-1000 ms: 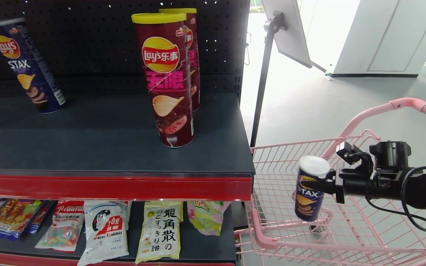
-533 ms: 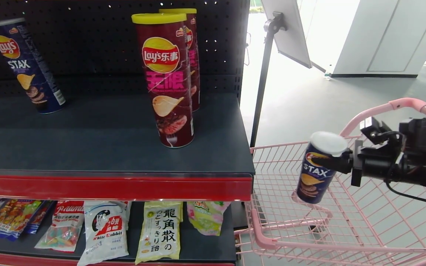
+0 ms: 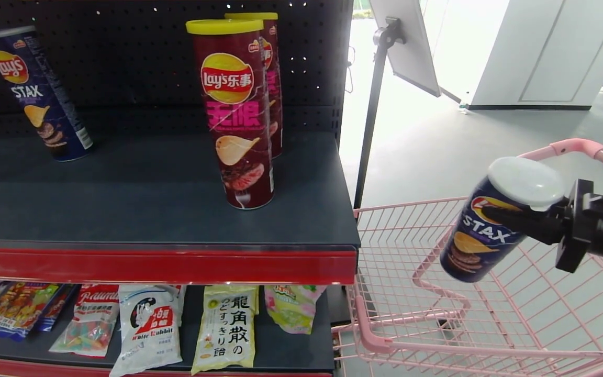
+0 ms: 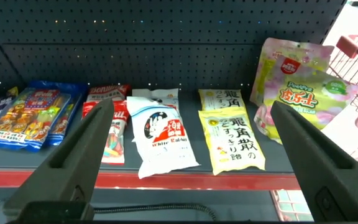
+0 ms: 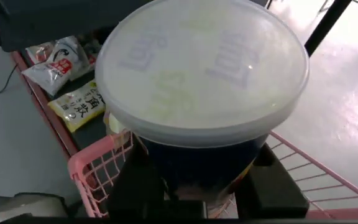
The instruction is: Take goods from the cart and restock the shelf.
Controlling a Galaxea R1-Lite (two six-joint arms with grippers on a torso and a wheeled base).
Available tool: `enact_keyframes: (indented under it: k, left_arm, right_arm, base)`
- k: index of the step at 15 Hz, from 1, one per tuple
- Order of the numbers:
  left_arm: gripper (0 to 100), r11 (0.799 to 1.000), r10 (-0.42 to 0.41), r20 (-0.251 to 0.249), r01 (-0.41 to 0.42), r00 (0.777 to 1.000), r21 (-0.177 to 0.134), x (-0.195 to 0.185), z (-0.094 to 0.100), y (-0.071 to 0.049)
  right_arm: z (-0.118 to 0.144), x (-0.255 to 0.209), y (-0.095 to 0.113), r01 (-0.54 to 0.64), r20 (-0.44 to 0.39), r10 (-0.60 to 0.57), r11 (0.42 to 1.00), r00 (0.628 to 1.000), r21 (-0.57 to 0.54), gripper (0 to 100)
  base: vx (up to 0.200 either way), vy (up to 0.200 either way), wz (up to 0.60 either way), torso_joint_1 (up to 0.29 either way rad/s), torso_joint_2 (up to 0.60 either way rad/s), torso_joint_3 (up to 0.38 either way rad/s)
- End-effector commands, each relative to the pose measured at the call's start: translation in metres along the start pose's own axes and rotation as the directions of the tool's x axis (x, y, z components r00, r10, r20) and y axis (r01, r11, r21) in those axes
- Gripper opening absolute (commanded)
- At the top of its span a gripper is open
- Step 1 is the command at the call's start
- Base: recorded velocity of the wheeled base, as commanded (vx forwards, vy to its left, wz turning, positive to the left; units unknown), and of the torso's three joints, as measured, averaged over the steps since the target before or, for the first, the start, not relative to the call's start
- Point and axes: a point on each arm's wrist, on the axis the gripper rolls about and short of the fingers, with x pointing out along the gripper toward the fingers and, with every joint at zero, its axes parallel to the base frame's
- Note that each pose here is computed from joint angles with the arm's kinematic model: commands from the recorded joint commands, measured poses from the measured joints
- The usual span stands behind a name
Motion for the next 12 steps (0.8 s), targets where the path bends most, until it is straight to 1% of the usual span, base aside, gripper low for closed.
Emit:
enact_keyframes:
  k: [1, 3, 6, 9, 12]
  left_arm:
    - [100, 1.0, 0.001, -0.001, -0.001, 1.0, 0.0, 0.0, 0.0, 0.0]
    - [100, 1.0, -0.001, -0.001, 0.001, 1.0, -0.001, 0.0, 0.0, 0.0]
    - [100, 1.0, 0.001, -0.001, -0.001, 1.0, -0.001, 0.0, 0.0, 0.0]
    - [100, 1.0, 0.001, -0.001, -0.001, 1.0, -0.001, 0.0, 0.0, 0.0]
    - [100, 1.0, 0.001, -0.001, -0.001, 1.0, -0.001, 0.0, 0.0, 0.0]
  right_arm:
    - [0.011, -0.022, 0.023, 0.037, 0.034, -0.036, 0.999, 0.999, -0.019, 0]
    - [0.008, -0.032, 0.035, 0.041, 0.036, -0.041, 0.999, 0.998, 0.025, 0]
    - [0.004, -0.034, 0.039, 0.042, 0.026, -0.043, 0.998, 0.999, 0.044, 0]
    - [0.0, -0.035, 0.041, 0.038, 0.019, -0.039, 0.998, 0.999, 0.053, 0]
    - [0.001, -0.034, 0.04, 0.036, 0.019, -0.037, 0.998, 0.999, 0.054, 0]
  base:
    - [0.0, 0.0, 0.0, 0.0, 0.0, 0.0]
    - [0.0, 0.0, 0.0, 0.0, 0.0, 0.0]
    - [0.0, 0.0, 0.0, 0.012, -0.02, -0.019]
    - [0.0, 0.0, 0.0, 0.146, -0.39, -0.227]
    - [0.0, 0.0, 0.0, 0.222, -0.53, -0.318]
